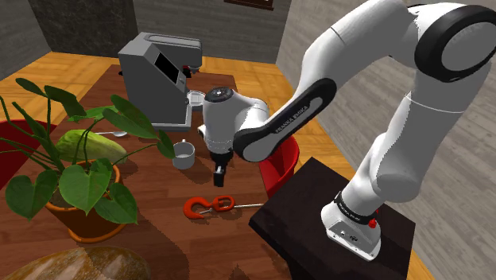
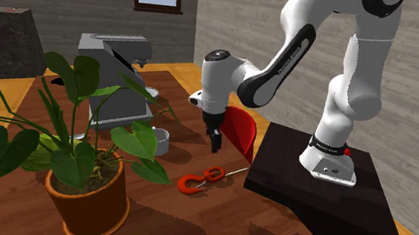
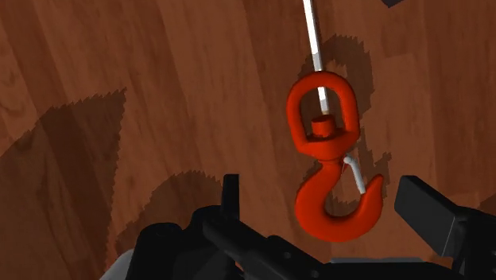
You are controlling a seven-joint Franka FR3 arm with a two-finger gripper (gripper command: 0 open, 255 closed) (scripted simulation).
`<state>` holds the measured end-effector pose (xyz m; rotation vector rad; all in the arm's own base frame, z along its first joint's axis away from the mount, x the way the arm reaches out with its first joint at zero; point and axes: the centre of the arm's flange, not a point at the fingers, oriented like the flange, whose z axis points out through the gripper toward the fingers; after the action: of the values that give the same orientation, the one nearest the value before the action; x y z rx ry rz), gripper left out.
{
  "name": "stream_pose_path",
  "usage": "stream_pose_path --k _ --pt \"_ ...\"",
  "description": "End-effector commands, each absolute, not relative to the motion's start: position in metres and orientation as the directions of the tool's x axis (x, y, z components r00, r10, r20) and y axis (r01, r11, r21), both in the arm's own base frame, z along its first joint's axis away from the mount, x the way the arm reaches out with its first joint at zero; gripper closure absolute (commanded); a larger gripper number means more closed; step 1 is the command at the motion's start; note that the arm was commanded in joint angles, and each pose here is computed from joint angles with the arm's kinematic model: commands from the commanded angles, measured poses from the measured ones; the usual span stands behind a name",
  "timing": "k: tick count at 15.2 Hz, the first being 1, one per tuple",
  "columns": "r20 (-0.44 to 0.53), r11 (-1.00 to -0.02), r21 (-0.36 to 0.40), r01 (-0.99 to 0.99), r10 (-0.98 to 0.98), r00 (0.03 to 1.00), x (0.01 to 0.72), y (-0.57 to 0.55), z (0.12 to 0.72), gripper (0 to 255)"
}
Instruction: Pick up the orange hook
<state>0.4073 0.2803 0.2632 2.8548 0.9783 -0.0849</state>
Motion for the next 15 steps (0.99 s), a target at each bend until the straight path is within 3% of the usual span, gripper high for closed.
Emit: stream_pose_path --k 1,8,15 --pt "-0.101 -0.760 0.099 0.643 0.635 0.766 0.406 0.295 0.237 0" --pt "-0.129 -0.681 0.104 0.725 0.713 0.689 0.400 0.344 0.164 0" --pt "-0.129 -0.681 0.104 0.725 0.713 0.689 0.400 0.344 0.128 0"
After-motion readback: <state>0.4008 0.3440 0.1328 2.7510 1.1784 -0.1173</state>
